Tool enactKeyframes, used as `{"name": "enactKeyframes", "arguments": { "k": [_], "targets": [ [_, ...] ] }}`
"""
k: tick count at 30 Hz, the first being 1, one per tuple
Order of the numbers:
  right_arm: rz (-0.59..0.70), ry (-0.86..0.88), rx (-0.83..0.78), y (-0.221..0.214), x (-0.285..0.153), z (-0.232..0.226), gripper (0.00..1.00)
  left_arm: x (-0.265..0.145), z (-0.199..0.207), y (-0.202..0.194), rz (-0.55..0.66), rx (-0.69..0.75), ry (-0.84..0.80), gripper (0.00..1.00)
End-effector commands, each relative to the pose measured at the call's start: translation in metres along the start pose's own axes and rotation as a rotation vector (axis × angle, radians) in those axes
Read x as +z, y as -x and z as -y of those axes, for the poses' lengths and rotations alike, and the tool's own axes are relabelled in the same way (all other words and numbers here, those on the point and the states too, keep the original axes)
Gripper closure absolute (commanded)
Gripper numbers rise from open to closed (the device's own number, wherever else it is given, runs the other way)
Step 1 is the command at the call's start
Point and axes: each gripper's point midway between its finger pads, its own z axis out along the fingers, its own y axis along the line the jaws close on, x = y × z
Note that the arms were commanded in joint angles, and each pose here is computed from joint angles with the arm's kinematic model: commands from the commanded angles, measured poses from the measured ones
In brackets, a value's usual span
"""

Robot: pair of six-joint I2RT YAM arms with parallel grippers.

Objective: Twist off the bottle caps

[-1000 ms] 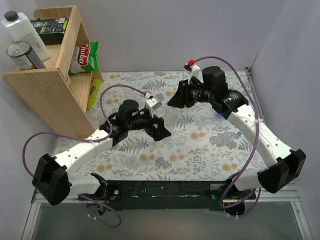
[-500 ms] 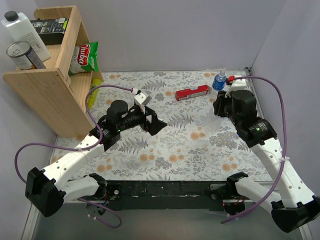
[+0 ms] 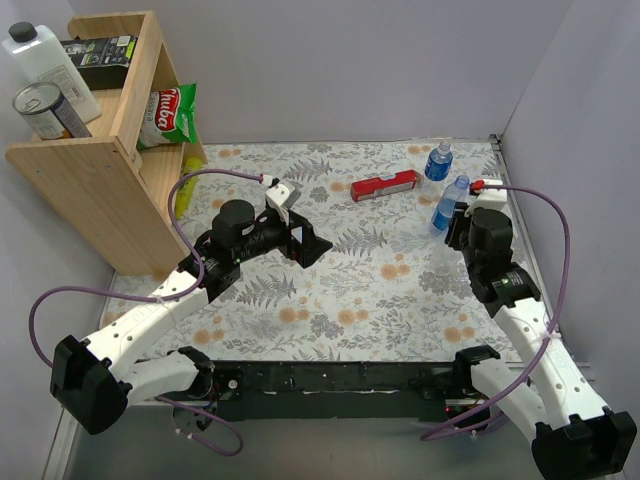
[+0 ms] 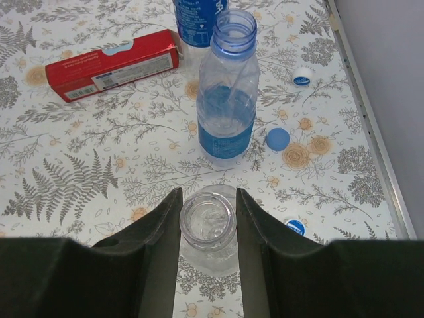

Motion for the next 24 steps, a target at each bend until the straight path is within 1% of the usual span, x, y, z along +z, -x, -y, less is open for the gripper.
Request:
{"name": "enactKeyframes", "arguments": {
  "k": [1, 4, 10, 12, 13, 15, 16, 19, 24],
  "targets": [
    [0.119, -0.039, 0.003, 0.015, 0.004, 0.008, 0.99, -0.002, -0.003, 0.004, 0.016, 0.004, 0.017, 0.02],
    [0.097, -0.059, -0.011, 0.005, 0.006, 0.012, 0.99, -0.001, -0.003, 0.002, 0.01, -0.001, 0.015, 0.02],
    [0.084, -0.094, -0.027, -0.002, 0.004, 0.02, 0.99, -0.001, -0.003, 0.002, 0.01, -0.002, 0.011, 0.02],
    [0.062, -0.109, -0.04, -0.005, 0.002, 0.023, 0.87, 0.0, -0.002, 0.002, 0.008, -0.002, 0.009, 0.02],
    [0.057, -0.12, -0.04, -0.005, 0.002, 0.025, 0.72, 0.0, -0.002, 0.001, 0.005, -0.002, 0.008, 0.02],
    [0.063, -0.12, -0.037, -0.003, -0.001, 0.026, 0.6, 0.001, -0.002, 0.001, 0.005, -0.003, 0.005, 0.02],
    [0.069, -0.121, -0.033, -0.002, -0.002, 0.026, 0.52, 0.0, -0.001, 0.002, 0.006, -0.003, 0.003, 0.02],
    [0.082, -0.116, -0.022, 0.003, -0.005, 0.026, 0.44, 0.0, -0.002, 0.002, 0.006, -0.003, 0.004, 0.02],
    [0.075, -0.114, -0.019, 0.003, -0.005, 0.025, 0.41, 0.0, -0.002, 0.002, 0.006, -0.001, 0.004, 0.02]
  ]
}}
